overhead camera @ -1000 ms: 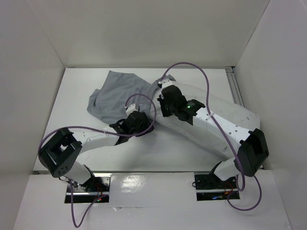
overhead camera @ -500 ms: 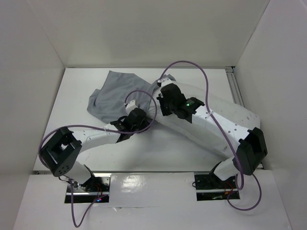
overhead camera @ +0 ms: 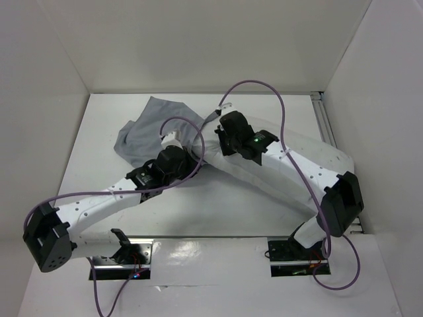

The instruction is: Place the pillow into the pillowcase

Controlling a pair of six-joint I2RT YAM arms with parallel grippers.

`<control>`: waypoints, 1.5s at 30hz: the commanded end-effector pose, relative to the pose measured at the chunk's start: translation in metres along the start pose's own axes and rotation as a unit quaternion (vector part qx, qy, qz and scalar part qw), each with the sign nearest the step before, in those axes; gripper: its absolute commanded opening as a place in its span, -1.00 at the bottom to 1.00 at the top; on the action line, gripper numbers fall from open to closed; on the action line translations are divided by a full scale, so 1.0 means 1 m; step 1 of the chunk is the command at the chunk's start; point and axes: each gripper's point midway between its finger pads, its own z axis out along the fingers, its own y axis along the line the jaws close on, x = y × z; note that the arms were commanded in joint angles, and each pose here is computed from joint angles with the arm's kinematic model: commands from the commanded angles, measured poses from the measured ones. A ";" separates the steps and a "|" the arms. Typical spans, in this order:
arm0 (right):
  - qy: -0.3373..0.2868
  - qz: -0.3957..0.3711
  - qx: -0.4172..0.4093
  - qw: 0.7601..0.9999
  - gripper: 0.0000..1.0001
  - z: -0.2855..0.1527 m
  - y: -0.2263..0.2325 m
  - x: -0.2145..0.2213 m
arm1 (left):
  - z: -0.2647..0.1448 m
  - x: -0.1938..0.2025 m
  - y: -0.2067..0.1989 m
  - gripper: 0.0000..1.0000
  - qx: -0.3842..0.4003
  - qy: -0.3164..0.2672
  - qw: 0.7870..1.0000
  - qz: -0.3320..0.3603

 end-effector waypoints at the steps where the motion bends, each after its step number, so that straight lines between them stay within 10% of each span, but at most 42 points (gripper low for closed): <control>1: -0.023 0.010 0.018 1.000 -1.00 0.008 -0.010 -0.024 | -0.018 -0.017 -0.026 -1.00 0.044 -0.008 0.999 0.010; 15: -0.064 0.035 0.046 0.996 -1.00 0.010 -0.031 -0.071 | -0.046 0.012 -0.032 -1.00 0.092 0.075 0.992 0.040; 22: -0.098 0.012 0.044 0.994 -1.00 -0.010 -0.013 -0.102 | -0.061 -0.035 -0.086 -1.00 0.174 0.088 0.978 0.070; 28: -0.010 -0.072 0.064 0.995 -1.00 0.022 0.032 -0.008 | -0.076 -0.061 -0.099 -1.00 0.238 0.125 0.962 0.052; 35: 0.026 0.008 -0.012 1.000 -1.00 0.034 0.065 0.064 | -0.089 -0.029 -0.064 -1.00 0.234 0.171 0.957 0.027; 36: 0.020 0.019 -0.025 0.999 -1.00 0.030 0.067 0.066 | -0.093 -0.023 -0.061 -0.96 0.236 0.182 0.954 0.026; 39: 0.012 0.044 -0.035 0.998 -1.00 0.026 0.069 0.069 | -0.100 -0.023 -0.053 0.54 0.227 0.189 0.955 0.019; 40: 0.004 0.054 -0.052 0.997 -1.00 0.022 0.072 0.072 | -0.104 -0.026 -0.047 0.72 0.215 0.186 0.959 0.019; 43: -0.005 0.076 -0.076 0.994 -1.00 0.020 0.076 0.080 | -0.110 -0.048 -0.044 0.71 0.206 0.157 0.965 0.030; 45: -0.007 0.083 -0.084 0.993 -1.00 0.018 0.079 0.079 | -0.112 -0.057 -0.041 0.11 0.200 0.146 0.968 0.036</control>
